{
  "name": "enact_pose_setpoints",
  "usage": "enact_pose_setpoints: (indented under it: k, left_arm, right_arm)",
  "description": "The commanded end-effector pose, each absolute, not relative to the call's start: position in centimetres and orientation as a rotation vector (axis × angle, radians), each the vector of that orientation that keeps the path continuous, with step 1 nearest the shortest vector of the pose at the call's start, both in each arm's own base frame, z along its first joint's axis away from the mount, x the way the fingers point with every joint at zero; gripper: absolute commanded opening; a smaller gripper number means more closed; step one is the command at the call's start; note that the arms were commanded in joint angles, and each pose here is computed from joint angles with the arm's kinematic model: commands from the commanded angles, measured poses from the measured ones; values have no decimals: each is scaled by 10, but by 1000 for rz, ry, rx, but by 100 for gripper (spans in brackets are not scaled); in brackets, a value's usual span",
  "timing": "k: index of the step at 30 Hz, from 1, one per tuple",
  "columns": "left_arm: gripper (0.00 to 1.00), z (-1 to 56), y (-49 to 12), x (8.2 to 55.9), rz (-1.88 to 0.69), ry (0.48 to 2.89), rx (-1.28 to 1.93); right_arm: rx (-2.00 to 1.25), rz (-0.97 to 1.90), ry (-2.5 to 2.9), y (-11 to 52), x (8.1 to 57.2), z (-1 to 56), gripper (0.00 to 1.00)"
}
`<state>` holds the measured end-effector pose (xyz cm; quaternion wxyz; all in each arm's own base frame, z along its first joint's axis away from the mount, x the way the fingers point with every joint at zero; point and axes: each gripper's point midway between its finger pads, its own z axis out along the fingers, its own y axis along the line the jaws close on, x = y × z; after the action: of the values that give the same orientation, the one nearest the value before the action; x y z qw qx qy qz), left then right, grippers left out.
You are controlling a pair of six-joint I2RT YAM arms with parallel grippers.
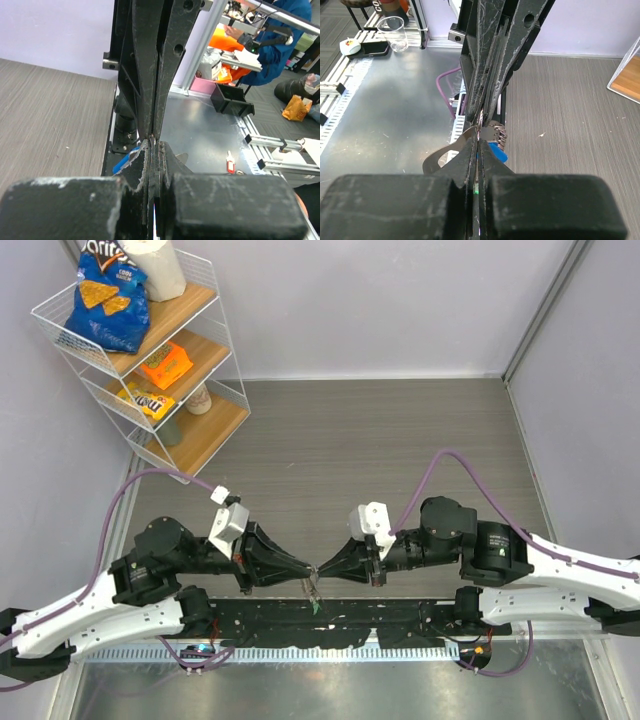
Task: Put the keys on the keyring
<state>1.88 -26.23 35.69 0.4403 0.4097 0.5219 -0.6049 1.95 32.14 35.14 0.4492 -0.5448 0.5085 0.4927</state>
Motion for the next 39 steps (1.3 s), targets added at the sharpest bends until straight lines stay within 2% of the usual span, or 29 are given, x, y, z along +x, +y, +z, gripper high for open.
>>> enact_pose_setpoints:
  k: [1, 22, 25, 32, 39]
  left_arm:
    - [0, 403, -256, 20, -1535, 1114, 909]
    - [0, 407, -256, 31, -1524, 1108, 831]
    - [0, 408, -256, 31, -1525, 1101, 826]
    - [0, 406, -256, 32, -1523, 1100, 817]
    - [0, 407, -254, 30, -1529, 1089, 817]
  right_arm:
    - [-1346, 1263, 1182, 321, 9, 360, 5]
    - [-1254, 1174, 1118, 319, 23, 361, 6]
    - [-1245, 1165, 1105, 319, 25, 362, 10]
    - [-1225, 1159, 1095, 316, 26, 373, 31]
    - [-1115, 1142, 1095, 306, 37, 392, 41]
